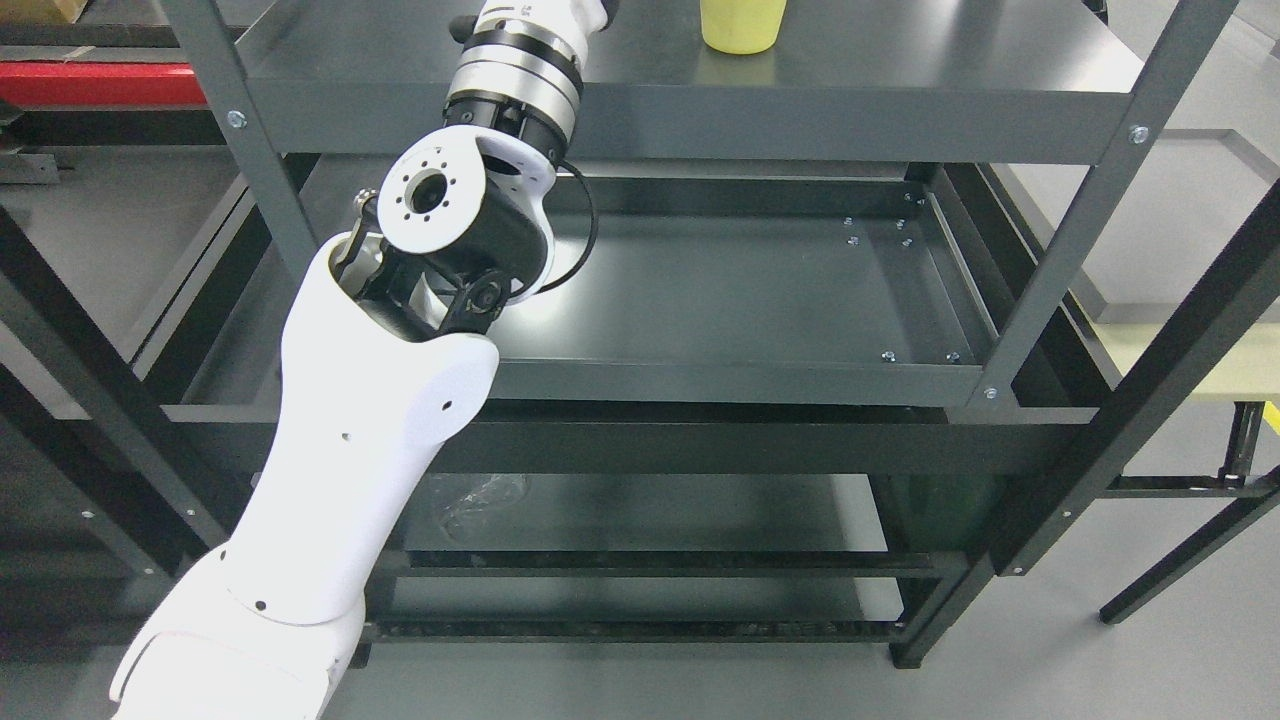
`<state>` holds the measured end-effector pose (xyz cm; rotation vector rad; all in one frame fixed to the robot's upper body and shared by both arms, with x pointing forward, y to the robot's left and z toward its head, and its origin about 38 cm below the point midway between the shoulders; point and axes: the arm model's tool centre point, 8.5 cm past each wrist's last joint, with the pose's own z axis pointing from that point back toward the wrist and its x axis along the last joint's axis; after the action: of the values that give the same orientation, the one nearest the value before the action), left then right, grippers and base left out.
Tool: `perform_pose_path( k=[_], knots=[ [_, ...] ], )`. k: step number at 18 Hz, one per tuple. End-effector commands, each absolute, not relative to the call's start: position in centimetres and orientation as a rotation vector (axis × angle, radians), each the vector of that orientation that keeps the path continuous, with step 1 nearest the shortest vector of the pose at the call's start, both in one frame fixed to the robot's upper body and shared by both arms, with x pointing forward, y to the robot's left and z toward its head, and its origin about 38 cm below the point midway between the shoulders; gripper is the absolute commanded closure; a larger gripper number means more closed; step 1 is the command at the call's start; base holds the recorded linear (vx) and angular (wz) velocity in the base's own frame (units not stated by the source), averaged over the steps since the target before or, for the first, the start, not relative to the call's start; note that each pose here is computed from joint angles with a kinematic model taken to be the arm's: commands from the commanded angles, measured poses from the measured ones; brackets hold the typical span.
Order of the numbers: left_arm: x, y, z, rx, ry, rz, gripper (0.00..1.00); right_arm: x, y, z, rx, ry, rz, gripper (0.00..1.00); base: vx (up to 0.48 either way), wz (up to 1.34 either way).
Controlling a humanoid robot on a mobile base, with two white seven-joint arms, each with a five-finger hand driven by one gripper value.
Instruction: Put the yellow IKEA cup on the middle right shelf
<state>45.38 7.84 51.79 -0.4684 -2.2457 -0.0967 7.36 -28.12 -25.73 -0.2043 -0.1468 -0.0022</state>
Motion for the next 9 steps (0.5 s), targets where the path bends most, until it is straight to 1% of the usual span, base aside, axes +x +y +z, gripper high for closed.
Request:
perform_pose_path(
  k=[1,5,7,9],
  knots=[
    [44.7,11.1,50.6,-0.347,-2.421,-0.196,0.01,6.4,-29.1,-25.7,-0.216,-0.132,-0.008,0.01,-0.084,0.11],
    [44.3,7.7,44.3,-0.463,-2.351,-0.484,0.01,6.4,-29.1,-25.7,-0.216,-0.132,-0.008,0.01,-0.102,0.06],
    [44.4,7.0,41.3,-0.494,-2.299,-0.512,0.01,6.4,-29.1,-25.7,-0.216,-0.132,-0.008,0.01,-0.108,-0.01],
    [43.8,6.3,38.5,-0.567,-2.282,-0.592,0.01,6.4,-29.1,-25.7,-0.216,-0.132,-0.008,0.01,-0.119,-0.01]
  ],
)
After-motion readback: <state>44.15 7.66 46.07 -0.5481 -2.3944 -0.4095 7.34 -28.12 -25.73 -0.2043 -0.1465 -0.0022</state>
